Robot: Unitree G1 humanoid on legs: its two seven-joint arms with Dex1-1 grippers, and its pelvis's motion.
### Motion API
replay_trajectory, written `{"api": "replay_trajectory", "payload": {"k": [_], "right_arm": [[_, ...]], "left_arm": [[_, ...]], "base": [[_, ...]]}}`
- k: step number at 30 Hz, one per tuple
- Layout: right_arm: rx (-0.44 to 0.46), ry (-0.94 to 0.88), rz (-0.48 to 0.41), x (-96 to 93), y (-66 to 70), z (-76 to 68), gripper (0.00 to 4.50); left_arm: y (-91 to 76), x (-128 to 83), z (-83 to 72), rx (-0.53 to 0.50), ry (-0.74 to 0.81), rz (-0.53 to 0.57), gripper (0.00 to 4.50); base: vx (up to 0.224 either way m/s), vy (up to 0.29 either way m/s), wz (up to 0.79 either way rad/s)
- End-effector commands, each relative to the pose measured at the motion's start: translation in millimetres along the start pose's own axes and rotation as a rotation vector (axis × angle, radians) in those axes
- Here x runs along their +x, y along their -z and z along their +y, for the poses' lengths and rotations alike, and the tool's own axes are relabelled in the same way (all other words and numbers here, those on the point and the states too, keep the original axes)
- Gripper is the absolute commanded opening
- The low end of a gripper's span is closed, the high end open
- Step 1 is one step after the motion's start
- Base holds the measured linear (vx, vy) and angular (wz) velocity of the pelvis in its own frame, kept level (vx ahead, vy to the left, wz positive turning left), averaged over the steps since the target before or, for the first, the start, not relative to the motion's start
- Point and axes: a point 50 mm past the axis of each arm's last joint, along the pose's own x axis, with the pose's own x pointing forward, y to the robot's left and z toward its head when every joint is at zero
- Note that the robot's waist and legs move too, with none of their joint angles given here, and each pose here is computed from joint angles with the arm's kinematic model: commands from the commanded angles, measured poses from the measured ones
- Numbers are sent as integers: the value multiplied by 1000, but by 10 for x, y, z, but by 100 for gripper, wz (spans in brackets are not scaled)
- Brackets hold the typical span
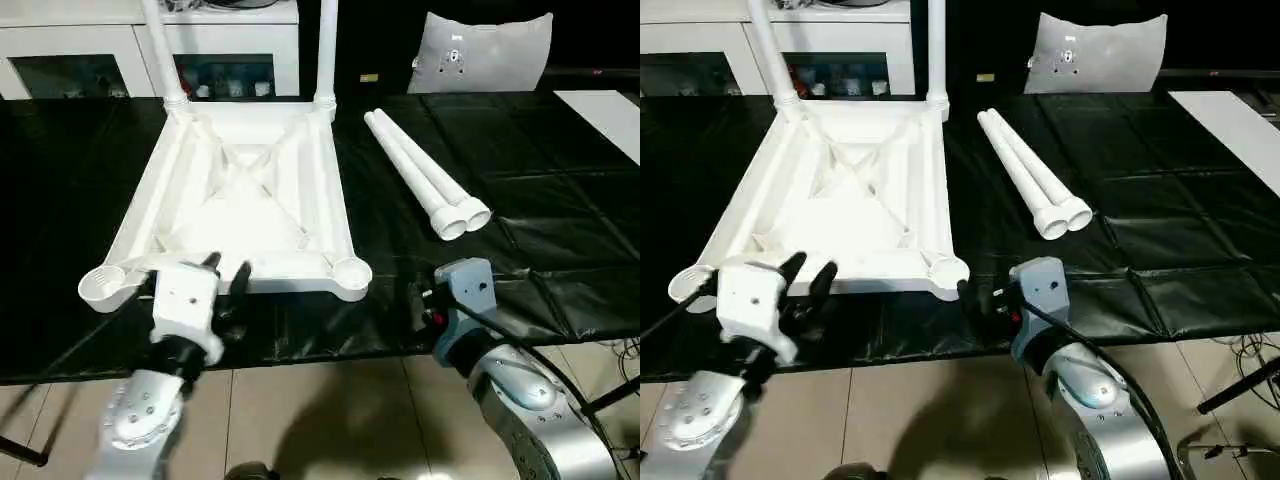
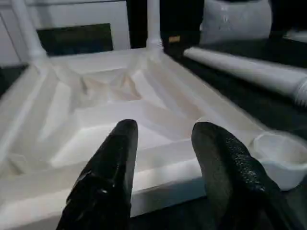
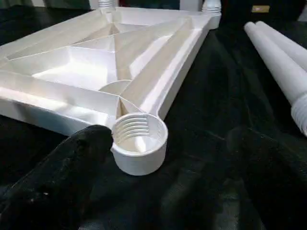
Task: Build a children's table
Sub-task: Rotate table base, then move to table
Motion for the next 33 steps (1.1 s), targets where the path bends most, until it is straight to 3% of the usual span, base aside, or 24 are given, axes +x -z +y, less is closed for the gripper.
{"api": "replay_trajectory", "payload": {"k": [1,10,19,25,33], "right_arm": [[-1,38,0,-16,-27,-42,450],[0,56,20,-16,-25,-56,450],[-43,34,58,-5,-4,-16,450],[-41,24,33,28,-65,-26,450],[-39,-62,22,45,-96,66,450]], "left_arm": [[-4,-1,26,-11,-19,14,241],[-9,16,-4,18,-23,25,310],[13,-9,-9,5,-39,45,310],[-6,-8,0,-1,-59,29,310],[-25,-19,59,22,-89,32,310]], "base": [[0,0,0],[1,-12,2],[-23,-154,1],[-54,-39,5],[38,-3,-10]]}}
